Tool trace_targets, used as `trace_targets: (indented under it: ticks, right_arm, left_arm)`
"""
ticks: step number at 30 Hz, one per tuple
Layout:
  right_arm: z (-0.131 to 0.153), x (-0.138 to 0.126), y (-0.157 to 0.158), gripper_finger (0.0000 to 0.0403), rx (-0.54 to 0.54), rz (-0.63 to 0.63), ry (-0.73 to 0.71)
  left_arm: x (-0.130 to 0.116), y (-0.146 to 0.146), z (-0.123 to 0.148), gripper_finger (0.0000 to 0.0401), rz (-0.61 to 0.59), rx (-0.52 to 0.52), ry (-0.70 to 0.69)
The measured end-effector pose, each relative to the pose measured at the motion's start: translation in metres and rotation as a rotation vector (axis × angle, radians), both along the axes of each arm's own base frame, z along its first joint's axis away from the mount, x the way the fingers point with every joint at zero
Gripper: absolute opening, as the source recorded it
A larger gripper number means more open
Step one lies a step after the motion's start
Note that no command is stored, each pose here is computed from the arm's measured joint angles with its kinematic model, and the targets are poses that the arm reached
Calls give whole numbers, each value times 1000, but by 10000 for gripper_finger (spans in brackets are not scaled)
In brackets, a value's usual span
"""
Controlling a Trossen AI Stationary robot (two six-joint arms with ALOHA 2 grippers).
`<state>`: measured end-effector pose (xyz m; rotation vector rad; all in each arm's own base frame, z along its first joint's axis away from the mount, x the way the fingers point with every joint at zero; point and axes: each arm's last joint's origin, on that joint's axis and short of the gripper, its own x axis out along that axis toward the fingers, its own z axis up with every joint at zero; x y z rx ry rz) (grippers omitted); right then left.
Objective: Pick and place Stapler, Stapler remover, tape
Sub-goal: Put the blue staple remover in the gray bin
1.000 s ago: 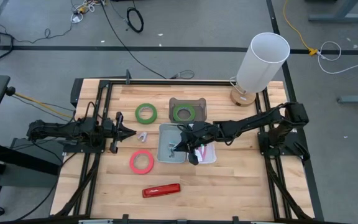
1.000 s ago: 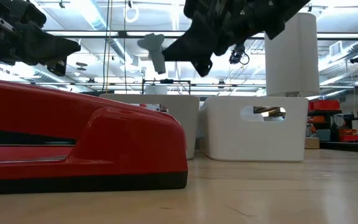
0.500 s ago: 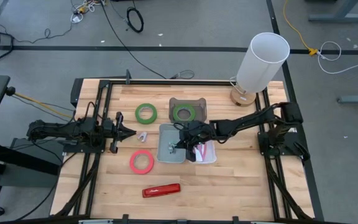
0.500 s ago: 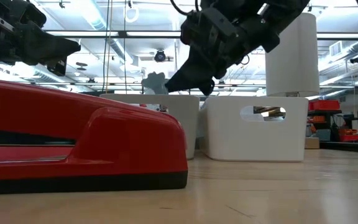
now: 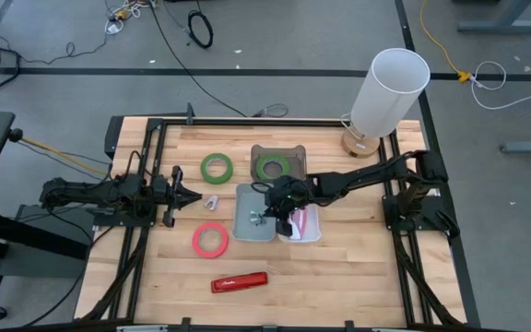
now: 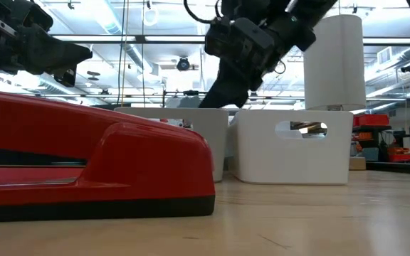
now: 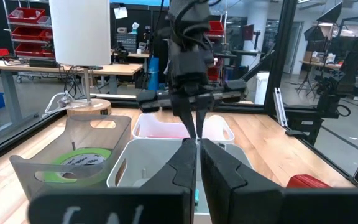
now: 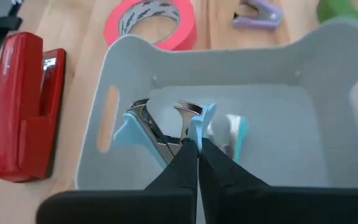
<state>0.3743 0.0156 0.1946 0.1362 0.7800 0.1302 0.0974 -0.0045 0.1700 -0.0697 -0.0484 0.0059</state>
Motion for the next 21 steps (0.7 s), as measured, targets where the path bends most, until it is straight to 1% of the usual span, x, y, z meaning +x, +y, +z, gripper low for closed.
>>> trace_targets:
  ticks: [2, 12, 16, 21]
  right_arm:
    - [9, 4, -3, 1, -18, 8, -10]
    - [57, 18, -11, 1, -28, -3, -29]
    - [66, 20, -12, 1, -20, -12, -24]
    - [64, 18, -12, 1, -7, -25, 3]
  left_arm:
    - [0, 0, 0, 28, 0, 0, 0]
    - [0, 0, 0, 28, 0, 0, 0]
    - [0, 0, 0, 28, 0, 0, 0]
    - [0, 0, 0, 28, 0, 0, 0]
